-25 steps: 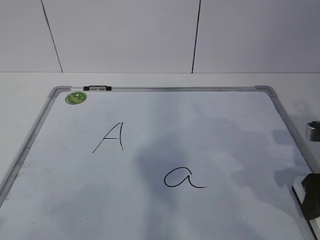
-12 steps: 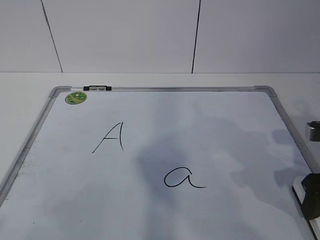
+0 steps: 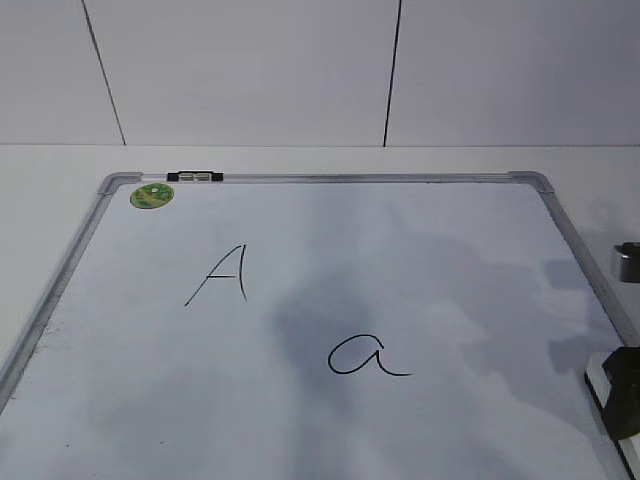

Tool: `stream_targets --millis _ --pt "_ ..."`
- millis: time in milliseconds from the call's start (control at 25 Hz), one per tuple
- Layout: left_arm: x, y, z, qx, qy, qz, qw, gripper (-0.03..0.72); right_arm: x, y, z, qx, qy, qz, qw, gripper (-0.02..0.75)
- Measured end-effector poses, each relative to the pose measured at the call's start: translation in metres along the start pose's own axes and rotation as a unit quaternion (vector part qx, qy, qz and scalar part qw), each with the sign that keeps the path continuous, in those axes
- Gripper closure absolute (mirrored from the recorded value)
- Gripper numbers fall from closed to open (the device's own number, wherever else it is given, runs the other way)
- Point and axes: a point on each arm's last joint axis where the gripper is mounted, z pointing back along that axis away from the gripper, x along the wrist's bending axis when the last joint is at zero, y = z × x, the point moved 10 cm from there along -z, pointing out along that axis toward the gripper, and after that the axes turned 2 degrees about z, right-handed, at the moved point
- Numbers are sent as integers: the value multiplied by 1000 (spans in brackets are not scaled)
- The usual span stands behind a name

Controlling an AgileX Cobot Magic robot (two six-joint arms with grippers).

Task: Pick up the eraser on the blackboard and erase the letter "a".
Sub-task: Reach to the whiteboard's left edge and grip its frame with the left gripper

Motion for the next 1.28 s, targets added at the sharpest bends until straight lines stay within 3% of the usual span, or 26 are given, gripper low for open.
stream_targets --millis 520,1280 --pt "0 0 0 0 0 0 1000 454 0 -9 4 -20 1 -1 1000 162" --pt "0 0 0 0 0 0 1000 454 20 1 77 -138 -33 -7 990 163"
